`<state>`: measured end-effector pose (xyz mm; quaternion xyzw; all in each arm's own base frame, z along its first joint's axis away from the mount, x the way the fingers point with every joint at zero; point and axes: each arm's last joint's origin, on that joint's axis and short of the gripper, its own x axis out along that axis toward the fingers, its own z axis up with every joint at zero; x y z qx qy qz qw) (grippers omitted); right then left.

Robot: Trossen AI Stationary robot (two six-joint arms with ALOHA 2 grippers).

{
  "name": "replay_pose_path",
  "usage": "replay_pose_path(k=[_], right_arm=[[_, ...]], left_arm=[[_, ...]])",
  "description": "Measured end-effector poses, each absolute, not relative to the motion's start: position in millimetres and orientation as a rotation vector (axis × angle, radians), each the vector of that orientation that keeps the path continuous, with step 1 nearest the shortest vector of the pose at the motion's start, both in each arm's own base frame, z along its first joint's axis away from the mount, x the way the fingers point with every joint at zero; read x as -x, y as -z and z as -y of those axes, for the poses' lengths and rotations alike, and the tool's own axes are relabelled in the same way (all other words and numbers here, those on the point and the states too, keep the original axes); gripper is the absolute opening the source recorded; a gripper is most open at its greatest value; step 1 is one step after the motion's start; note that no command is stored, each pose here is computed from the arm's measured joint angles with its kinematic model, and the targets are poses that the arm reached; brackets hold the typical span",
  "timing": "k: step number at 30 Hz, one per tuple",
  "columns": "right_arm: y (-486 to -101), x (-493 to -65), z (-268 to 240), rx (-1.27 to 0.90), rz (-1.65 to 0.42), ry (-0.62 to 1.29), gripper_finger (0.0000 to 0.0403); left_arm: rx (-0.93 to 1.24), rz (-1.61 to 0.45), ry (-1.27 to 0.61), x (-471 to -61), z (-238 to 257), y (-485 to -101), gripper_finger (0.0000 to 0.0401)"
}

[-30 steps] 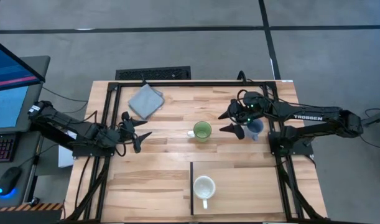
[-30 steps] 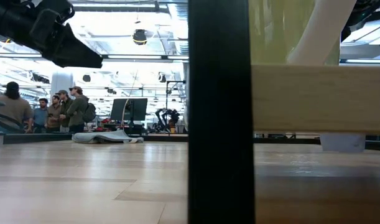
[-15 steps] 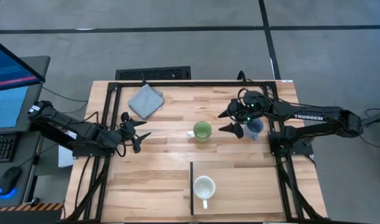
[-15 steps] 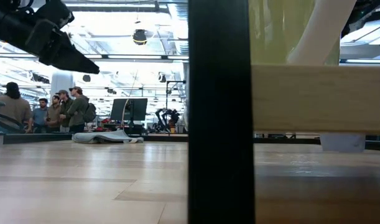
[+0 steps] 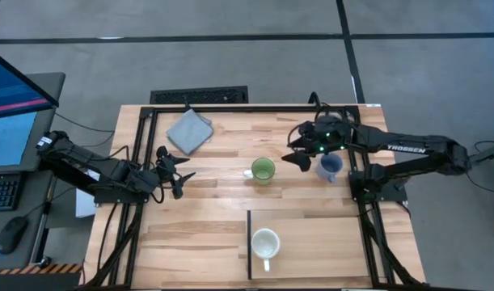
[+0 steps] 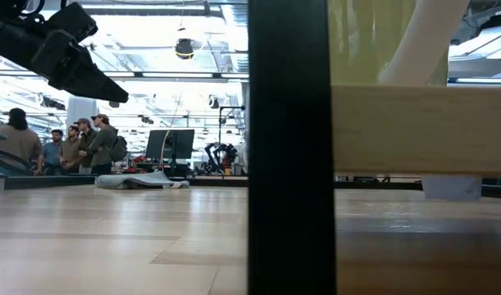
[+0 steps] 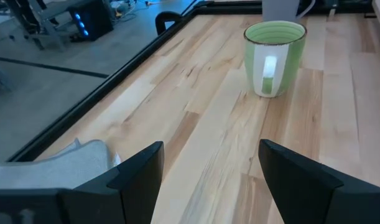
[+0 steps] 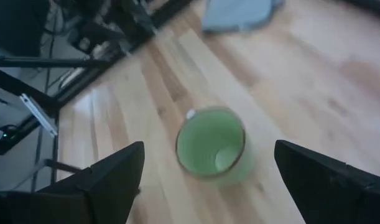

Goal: Stack small to large cups/mugs on shelf
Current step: Put the green cup on the table

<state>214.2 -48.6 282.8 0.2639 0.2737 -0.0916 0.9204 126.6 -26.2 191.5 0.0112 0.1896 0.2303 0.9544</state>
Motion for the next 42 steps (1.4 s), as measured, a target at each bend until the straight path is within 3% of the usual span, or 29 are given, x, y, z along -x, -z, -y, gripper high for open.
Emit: replay_pose_path(k=[5, 17, 22, 42], right_arm=[[-268, -229, 43, -0.627, -0.688, 0.253, 0.0381], [-259, -292, 31, -0.587, -0.857, 0.315, 0.0381], [-254, -297, 35, -0.566, -0.969, 0.448, 0.0381], [-240, -303, 39, -0.742, -0.982, 0.606, 0.0381]], left_arm=[[-0.022, -0.386, -0.466, -127, 26, -191, 0.0254], [-0.031, -0.422, -0.437, -125, 27, -189, 0.0254], [-0.025, -0.436, -0.408, -125, 27, -188, 0.0254], [0.036, -0.444, -0.37, -126, 29, -187, 0.0254]])
